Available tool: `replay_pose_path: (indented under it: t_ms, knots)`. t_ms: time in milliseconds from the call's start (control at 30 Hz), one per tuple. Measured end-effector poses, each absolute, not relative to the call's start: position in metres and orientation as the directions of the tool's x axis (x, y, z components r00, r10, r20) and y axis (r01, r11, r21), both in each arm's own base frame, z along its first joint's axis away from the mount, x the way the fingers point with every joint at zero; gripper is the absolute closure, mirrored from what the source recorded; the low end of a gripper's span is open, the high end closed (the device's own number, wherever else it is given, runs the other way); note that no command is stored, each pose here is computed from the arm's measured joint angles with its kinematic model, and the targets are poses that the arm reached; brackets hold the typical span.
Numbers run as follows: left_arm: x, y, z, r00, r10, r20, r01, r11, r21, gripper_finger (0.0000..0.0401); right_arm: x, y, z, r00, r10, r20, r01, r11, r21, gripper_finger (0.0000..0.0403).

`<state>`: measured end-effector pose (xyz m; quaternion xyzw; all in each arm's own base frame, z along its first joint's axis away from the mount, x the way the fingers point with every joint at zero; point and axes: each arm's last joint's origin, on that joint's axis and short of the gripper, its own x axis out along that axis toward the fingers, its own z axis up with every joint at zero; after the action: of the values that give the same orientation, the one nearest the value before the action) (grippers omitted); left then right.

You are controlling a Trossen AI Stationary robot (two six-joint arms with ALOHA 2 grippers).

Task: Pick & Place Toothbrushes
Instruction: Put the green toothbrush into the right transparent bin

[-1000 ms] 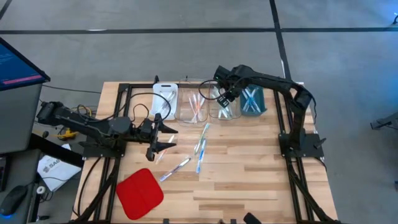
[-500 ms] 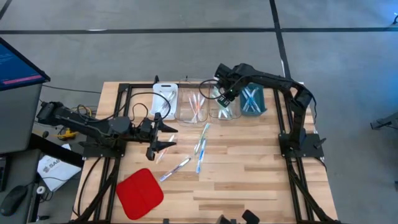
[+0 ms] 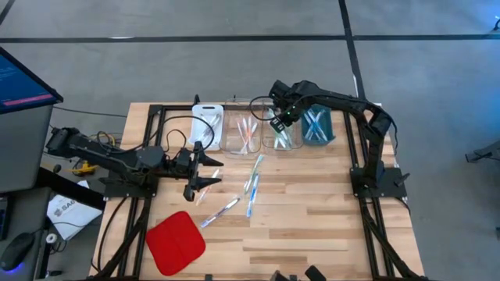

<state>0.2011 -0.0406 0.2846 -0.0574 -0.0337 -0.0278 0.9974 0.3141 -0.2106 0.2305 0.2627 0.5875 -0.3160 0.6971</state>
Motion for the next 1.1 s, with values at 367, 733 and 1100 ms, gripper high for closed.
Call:
replay_pose_path:
  t_ms: [367,733,1100]
  knots:
    - [0.201,-0.042,0.285,0.996,-0.061,0.069,0.068,0.991,-0.113,0.0169,0.337,-0.204,0.177,-0.003,-0.056,-0.998,0.677,0.735,-0.044,0.0359]
    - [0.201,-0.042,0.284,0.996,-0.060,0.069,0.066,0.993,-0.097,0.0169,0.334,-0.208,0.155,-0.089,-0.007,-0.996,0.661,0.748,-0.064,0.0340]
    - [0.201,-0.042,0.285,0.996,-0.057,0.070,0.063,0.993,-0.098,0.0169,0.335,-0.208,0.204,0.068,-0.108,-0.992,0.677,0.735,-0.034,0.0293]
